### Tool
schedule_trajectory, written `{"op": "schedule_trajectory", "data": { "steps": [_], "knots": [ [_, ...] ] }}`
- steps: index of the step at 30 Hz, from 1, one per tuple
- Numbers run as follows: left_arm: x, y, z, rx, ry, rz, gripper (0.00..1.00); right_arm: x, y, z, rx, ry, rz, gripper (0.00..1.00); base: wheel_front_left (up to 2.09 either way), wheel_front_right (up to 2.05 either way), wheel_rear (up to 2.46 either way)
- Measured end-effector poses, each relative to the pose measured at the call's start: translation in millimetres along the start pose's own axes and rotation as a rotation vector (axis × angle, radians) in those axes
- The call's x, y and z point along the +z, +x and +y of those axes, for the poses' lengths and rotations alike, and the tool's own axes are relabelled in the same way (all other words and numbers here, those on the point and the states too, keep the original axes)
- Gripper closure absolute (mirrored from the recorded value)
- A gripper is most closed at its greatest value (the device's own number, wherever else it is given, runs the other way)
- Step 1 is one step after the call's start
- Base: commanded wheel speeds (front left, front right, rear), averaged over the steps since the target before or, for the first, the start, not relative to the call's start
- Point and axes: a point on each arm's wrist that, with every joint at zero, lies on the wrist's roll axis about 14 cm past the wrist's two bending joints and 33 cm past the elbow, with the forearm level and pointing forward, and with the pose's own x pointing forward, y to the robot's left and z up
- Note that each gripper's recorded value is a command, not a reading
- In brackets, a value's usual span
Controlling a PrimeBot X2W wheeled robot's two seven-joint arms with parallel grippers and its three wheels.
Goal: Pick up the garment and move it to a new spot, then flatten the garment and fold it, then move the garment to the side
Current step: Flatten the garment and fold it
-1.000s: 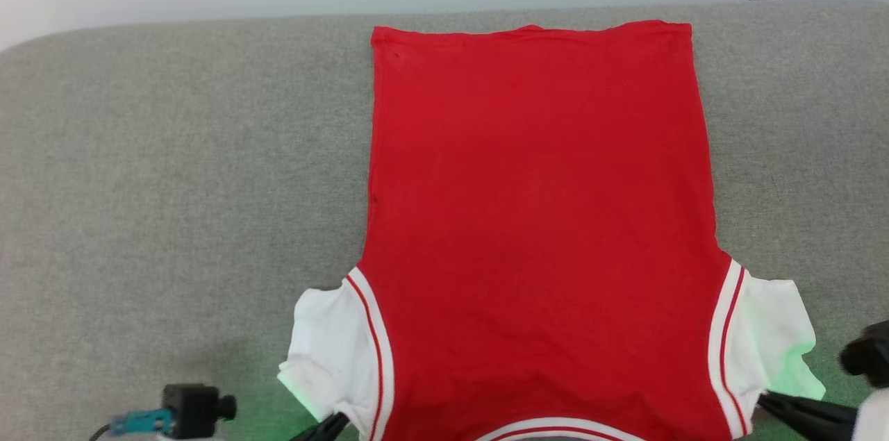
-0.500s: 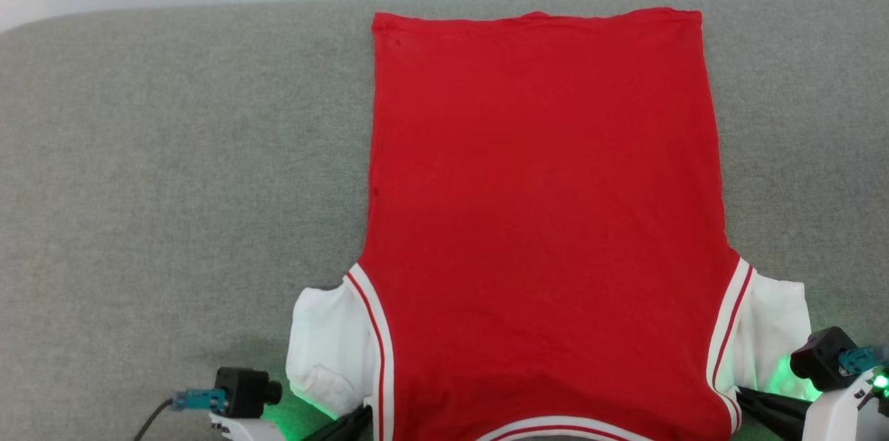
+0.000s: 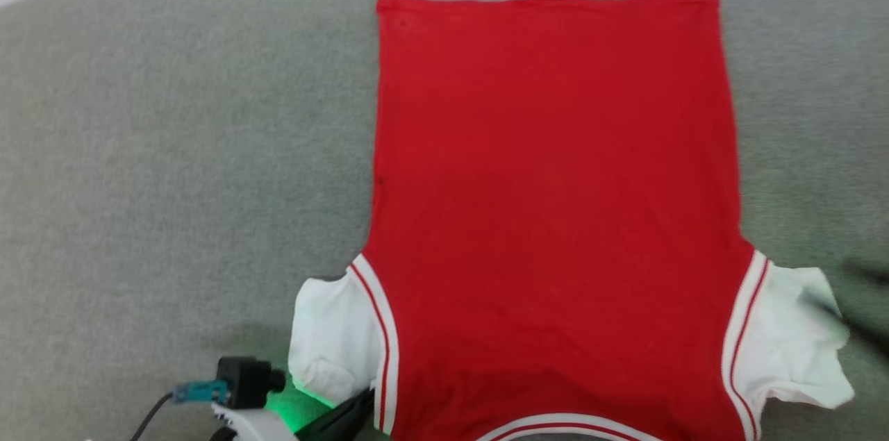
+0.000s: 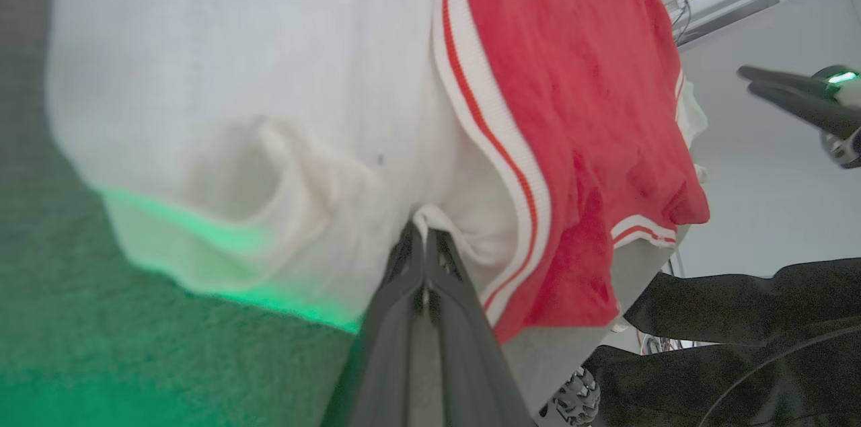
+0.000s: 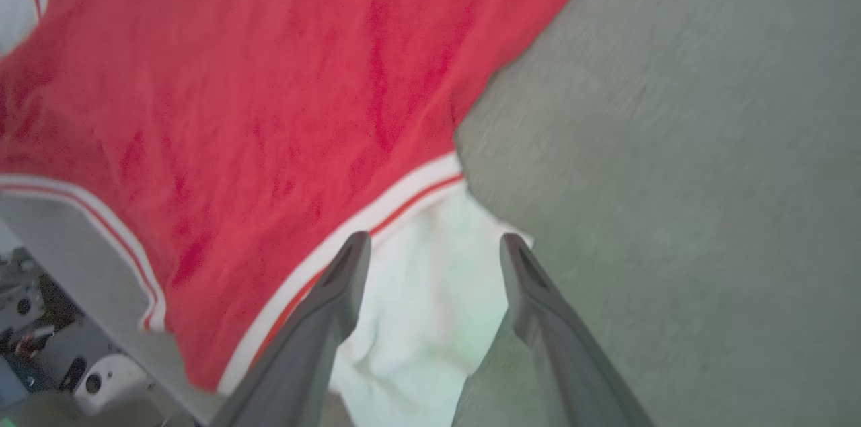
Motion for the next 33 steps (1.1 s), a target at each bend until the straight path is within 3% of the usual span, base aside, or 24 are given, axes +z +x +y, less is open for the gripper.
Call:
{"op": "schedule_trajectory", "data": {
  "steps": [8,15,18,23,28,29,31,33],
  "knots": [
    [19,17,-12,-0.055,0.038,-0.028,1.0,104,4,-87,-0.197,-0.017,-0.134,0.0,0.0,0.0,0.0],
    [35,31,-14,-0.072,0.028,-0.073,1.0,150,70,-141,-0.339,-0.003,-0.069,0.0,0.0,0.0,0.0],
    [37,36,-13,-0.071,0.017,-0.082,1.0,156,109,-150,-0.359,0.026,0.002,0.0,0.0,0.0,0.0],
    [36,38,-5,-0.052,-0.009,-0.093,1.0,141,174,-140,-0.304,0.144,0.159,0.0,0.0,0.0,0.0],
    [32,39,3,-0.035,-0.036,-0.097,1.0,128,211,-134,-0.275,0.172,0.281,0.0,0.0,0.0,0.0],
    [32,39,4,-0.031,-0.04,-0.097,1.0,126,215,-134,-0.273,0.172,0.296,0.55,0.0,0.0,0.0],
    [32,39,6,-0.025,-0.043,-0.099,1.0,125,223,-132,-0.265,0.17,0.308,1.0,0.0,0.0,0.0],
    [32,38,7,-0.021,-0.044,-0.103,1.0,127,226,-132,-0.262,0.175,0.291,1.0,0.0,0.0,0.0]
  ]
}}
